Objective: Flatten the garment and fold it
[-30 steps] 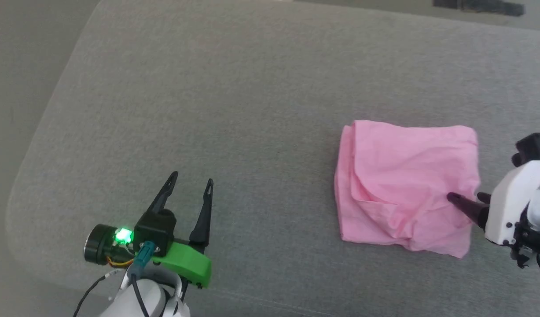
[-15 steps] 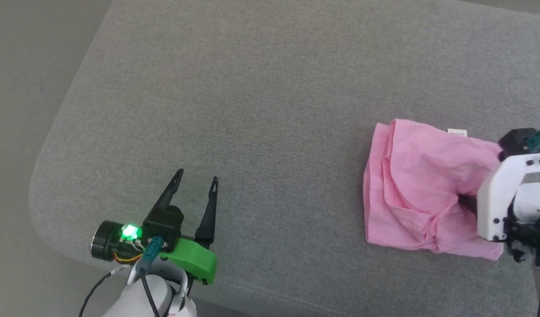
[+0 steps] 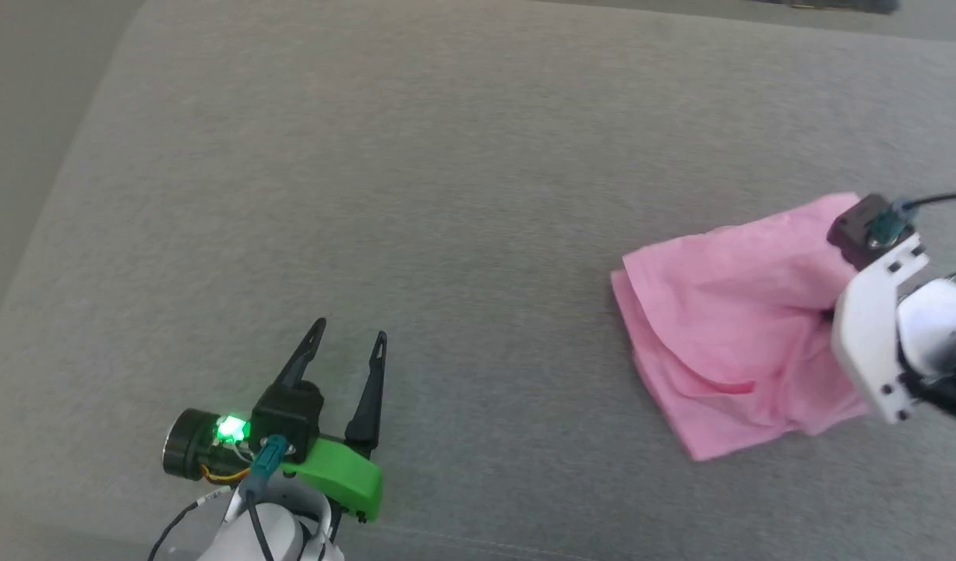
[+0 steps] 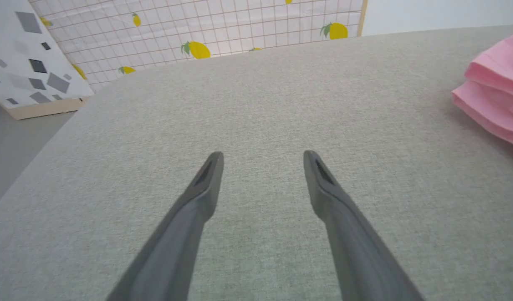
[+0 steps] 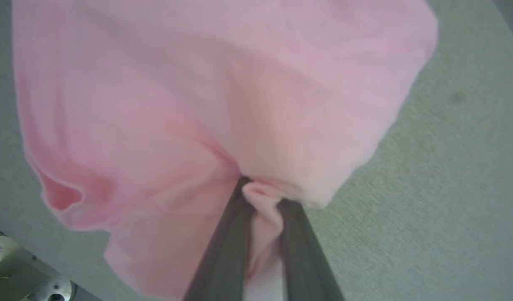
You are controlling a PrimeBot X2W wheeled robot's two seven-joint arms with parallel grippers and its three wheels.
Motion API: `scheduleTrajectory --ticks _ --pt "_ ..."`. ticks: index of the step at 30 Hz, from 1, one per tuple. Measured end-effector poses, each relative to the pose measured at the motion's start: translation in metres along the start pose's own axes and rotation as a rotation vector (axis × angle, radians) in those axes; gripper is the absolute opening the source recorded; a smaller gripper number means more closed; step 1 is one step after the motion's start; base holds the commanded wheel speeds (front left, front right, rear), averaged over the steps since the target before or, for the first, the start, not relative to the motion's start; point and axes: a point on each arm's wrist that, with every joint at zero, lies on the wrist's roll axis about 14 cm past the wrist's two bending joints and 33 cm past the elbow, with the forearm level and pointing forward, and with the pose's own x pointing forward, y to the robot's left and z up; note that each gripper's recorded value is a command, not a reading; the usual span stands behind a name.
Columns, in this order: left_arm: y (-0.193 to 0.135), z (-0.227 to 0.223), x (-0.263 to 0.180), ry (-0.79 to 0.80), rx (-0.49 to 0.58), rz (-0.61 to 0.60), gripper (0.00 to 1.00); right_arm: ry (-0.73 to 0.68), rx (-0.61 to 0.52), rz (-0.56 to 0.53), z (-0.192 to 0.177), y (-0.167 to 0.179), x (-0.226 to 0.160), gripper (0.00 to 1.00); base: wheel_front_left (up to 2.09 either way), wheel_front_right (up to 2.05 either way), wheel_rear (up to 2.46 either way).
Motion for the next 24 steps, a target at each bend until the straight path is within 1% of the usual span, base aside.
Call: scheduleTrajectory --ticks 2,5,9,10,12,17,21,24 --pt "-0.010 0.002 0.006 -0.009 -0.006 -0.035 1.00 0.017 -0.043 -0.043 -0.005 -0.018 -0.013 0.00 0.00 0.00 0.00" --pt "-0.026 0.006 0.016 -0.028 -0.018 -0.092 1.00 0.052 -0.116 -0.142 -0.019 -0.053 -0.035 0.00 0.00 0.00 0.00" --pt "-0.050 0.006 0.028 -0.035 -0.037 -0.177 1.00 0.130 -0.123 -0.270 -0.054 -0.108 -0.061 0.00 0.00 0.00 0.00" --pt "-0.061 -0.001 0.035 -0.021 -0.047 -0.221 1.00 0.190 -0.062 -0.346 -0.084 -0.144 -0.071 0.00 0.00 0.00 0.00" --pt "-0.067 -0.007 0.040 -0.010 -0.056 -0.240 1.00 0.218 0.006 -0.392 -0.102 -0.167 -0.073 0.00 0.00 0.00 0.00" --pt "-0.077 -0.021 0.052 0.015 -0.076 -0.285 1.00 0.280 0.131 -0.482 -0.146 -0.207 -0.073 0.00 0.00 0.00 0.00" --pt "-0.080 -0.034 0.058 0.035 -0.074 -0.303 1.00 0.369 0.199 -0.562 -0.190 -0.232 -0.077 0.00 0.00 0.00 0.00" --pt "-0.079 -0.044 0.061 0.057 -0.080 -0.304 1.00 0.409 0.232 -0.623 -0.213 -0.250 -0.081 0.00 0.00 0.00 0.00"
